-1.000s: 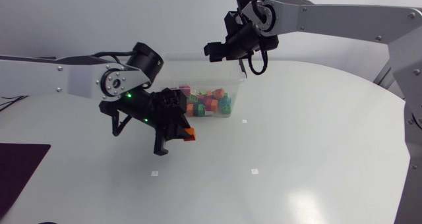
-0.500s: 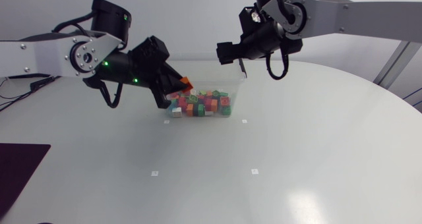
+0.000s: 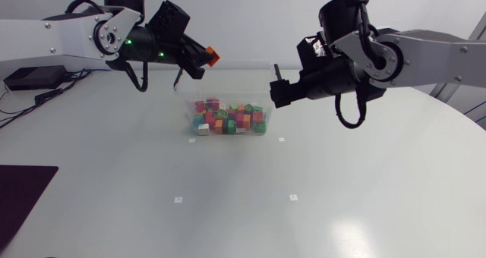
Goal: Place the duplo bricks in the container
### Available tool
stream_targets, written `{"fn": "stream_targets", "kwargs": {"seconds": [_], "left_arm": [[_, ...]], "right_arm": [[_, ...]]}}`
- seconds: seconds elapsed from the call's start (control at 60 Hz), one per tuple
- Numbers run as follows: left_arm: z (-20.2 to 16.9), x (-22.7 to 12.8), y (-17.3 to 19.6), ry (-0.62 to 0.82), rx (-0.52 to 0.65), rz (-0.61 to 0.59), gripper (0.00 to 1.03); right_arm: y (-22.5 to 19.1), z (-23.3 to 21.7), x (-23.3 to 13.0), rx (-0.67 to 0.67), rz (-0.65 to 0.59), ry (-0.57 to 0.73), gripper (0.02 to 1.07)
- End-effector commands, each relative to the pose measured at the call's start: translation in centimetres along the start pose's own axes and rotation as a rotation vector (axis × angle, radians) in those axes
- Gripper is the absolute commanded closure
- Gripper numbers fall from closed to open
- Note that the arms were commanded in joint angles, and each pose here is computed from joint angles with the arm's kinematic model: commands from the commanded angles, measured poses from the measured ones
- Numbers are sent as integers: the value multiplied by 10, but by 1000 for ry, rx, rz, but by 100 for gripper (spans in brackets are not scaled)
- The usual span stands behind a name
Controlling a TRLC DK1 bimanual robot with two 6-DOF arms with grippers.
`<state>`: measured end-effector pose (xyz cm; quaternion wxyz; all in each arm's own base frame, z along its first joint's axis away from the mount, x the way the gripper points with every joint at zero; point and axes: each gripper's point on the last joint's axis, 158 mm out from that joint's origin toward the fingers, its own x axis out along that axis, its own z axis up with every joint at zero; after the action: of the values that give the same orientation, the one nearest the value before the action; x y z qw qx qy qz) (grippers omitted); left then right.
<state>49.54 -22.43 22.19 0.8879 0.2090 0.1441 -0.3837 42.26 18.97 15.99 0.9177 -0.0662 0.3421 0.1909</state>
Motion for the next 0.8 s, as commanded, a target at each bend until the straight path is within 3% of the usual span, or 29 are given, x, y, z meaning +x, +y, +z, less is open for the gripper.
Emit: {"fn": "stream_targets", "kwargs": {"seconds": [0.0, 0.083, 0.183, 0.233, 0.317, 0.367, 0.583, 0.783], "left_arm": [[5, 12, 17, -20, -45, 41, 72], [3, 23, 22, -13, -53, 57, 71], [-4, 41, 22, 9, -68, 65, 62], [-7, 50, 23, 20, -68, 78, 47], [-11, 60, 21, 39, -62, 100, 13], [-11, 61, 22, 43, -60, 111, 5], [-6, 42, 36, 75, -66, 202, 5], [14, -10, 58, 59, -84, 302, 5]], "right_arm": [[3, -10, -8, -31, -7, -9, 7], [2, -17, -12, -34, -9, -5, 7], [2, -28, -15, -39, -9, 11, 7], [0, -35, -15, -44, -16, 17, 7], [-2, -42, -18, -51, -26, 21, 7], [-3, -44, -20, -57, -30, 20, 7], [-11, -39, -38, -66, -59, -16, 7], [-21, -33, -57, -63, -111, -60, 7]]}}
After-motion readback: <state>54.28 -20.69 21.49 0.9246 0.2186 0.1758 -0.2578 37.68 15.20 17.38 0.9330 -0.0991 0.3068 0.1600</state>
